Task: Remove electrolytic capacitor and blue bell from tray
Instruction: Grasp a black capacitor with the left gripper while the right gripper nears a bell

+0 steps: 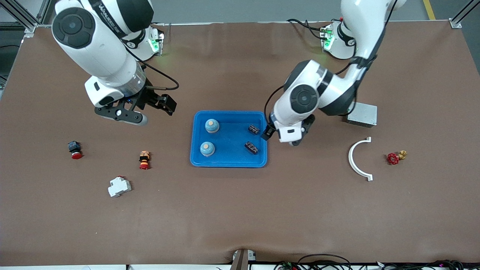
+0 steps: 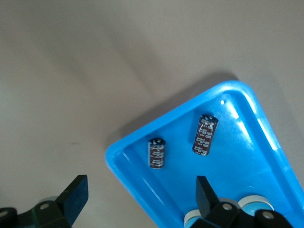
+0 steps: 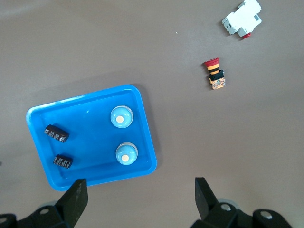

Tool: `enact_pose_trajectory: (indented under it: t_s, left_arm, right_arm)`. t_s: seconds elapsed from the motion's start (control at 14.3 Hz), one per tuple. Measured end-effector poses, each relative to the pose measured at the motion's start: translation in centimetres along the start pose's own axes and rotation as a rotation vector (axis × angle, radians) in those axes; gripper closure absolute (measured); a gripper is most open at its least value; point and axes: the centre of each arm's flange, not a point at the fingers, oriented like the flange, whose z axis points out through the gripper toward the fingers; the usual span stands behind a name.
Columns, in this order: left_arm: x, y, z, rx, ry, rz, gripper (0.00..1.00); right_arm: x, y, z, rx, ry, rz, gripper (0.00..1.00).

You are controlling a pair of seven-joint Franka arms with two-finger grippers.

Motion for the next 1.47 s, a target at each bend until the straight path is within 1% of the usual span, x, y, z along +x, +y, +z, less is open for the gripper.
enact_pose_trajectory:
  t_s: [0.14, 0.28, 0.35, 0.56, 0.63, 0.7, 0.77, 0.98, 1.05, 1.12, 1.19, 1.26, 1.4, 1.47]
  left_arm:
    - [-1.1, -0.3, 4.0, -0.038, 0.004, 0.001, 0.0]
    - [-2.1, -1.2, 7.2, -0.056, 0.01, 0.016, 0.0]
    - [-2.8, -1.5, 8.4, -0.063, 0.011, 0.023, 0.0]
    - [-3.8, -1.3, 10.9, -0.102, 0.008, 0.016, 0.03]
    - [-3.8, -1.3, 11.7, -0.108, 0.007, 0.015, 0.07]
    - [-4.0, -1.3, 12.6, -0.105, 0.006, 0.018, 0.16]
    - [-4.3, -1.4, 13.3, -0.1, 0.007, 0.022, 0.21]
    - [-4.8, -1.5, 14.6, -0.104, 0.015, 0.009, 0.22]
    - [-4.9, -1.5, 14.9, -0.103, 0.029, 0.011, 0.26]
    - [-4.8, -1.5, 15.2, -0.103, 0.039, 0.01, 0.26]
    - [-4.8, -1.5, 15.5, -0.107, 0.045, 0.007, 0.33]
    - [-4.7, -1.5, 15.7, -0.111, 0.048, 0.002, 0.46]
    - [-4.5, -1.2, 15.5, -0.125, 0.047, -0.014, 0.65]
    - [-4.3, -1.0, 15.0, -0.136, 0.046, -0.032, 0.66]
  right_arm:
    - [-0.2, -0.6, 0.9, -0.011, -0.014, -0.009, 0.0]
    - [-0.6, -1.2, 1.0, -0.013, -0.017, -0.016, 0.0]
    - [-0.8, -1.3, 1.0, -0.006, -0.022, -0.017, 0.0]
    - [-0.7, -1.2, 0.9, 0.041, -0.057, 0.002, 0.0]
    - [-0.6, -1.2, 0.9, 0.048, -0.059, 0.004, 0.0]
    - [-0.6, -1.3, 0.9, 0.053, -0.06, 0.001, 0.0]
    - [-0.6, -1.3, 0.9, 0.056, -0.059, -0.012, 0.0]
    - [-0.8, -2.2, 1.0, 0.085, -0.045, -0.046, 0.0]
    - [-1.0, -2.6, 1.3, 0.099, -0.057, -0.059, 0.0]
    - [-1.4, -3.1, 1.6, 0.106, -0.066, -0.088, 0.0]
    - [-1.8, -3.8, 1.9, 0.105, -0.067, -0.114, 0.0]
    - [-2.1, -4.3, 2.1, 0.107, -0.065, -0.126, 0.0]
    - [-2.1, -4.8, 2.6, 0.114, -0.055, -0.134, 0.0]
    - [-2.2, -5.1, 3.0, 0.103, -0.053, -0.149, 0.0]
